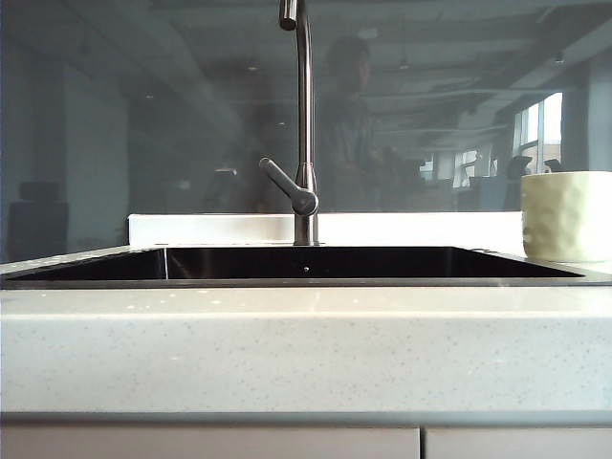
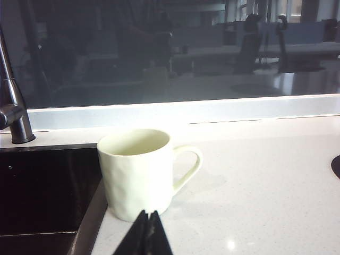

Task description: Pick up the mug next to the sink, go to the faucet to get some water, pour the water into the sink, and finally put the mug back to its place.

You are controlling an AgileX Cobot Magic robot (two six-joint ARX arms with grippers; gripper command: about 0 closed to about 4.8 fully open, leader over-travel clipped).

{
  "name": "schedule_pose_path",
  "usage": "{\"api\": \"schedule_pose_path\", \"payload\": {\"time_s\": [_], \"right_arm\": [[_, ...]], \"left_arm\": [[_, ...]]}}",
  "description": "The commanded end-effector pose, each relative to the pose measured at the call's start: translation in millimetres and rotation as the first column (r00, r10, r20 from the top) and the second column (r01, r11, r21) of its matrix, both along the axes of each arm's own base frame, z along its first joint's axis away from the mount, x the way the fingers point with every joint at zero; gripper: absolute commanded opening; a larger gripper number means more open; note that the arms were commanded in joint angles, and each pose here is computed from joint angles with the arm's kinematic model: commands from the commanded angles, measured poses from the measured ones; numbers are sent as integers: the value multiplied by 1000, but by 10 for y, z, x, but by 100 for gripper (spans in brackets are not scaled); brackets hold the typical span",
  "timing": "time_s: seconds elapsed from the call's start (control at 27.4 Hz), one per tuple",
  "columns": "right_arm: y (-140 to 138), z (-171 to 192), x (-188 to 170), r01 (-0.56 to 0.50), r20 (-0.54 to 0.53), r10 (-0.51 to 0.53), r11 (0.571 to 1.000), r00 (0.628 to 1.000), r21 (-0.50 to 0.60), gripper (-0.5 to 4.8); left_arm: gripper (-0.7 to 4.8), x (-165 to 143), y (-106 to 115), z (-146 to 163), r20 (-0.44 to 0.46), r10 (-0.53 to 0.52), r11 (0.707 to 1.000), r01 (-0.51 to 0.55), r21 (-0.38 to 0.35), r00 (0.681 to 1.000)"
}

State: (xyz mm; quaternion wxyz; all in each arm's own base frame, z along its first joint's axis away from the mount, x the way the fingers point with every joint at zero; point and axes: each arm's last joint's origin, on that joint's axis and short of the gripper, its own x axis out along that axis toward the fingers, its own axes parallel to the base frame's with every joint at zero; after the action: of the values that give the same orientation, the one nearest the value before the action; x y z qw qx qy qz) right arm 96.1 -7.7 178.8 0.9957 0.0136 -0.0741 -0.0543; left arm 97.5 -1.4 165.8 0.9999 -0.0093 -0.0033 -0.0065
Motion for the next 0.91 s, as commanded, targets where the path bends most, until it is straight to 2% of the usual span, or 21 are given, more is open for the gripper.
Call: {"api": "schedule_pose_path", "payload": {"time_s": [0.04,0.91], "right_arm": [[1,6,-2,1,16,-1,1000,1000,-8,-8],[0,7,-2,5,15,-5,1000,1000,-12,-8]], "left_arm": [[-5,-2,0,21,14,-1,1000,1,4,1000],[-5,-2,0,21,14,-1,1000,1,4,1000]]}}
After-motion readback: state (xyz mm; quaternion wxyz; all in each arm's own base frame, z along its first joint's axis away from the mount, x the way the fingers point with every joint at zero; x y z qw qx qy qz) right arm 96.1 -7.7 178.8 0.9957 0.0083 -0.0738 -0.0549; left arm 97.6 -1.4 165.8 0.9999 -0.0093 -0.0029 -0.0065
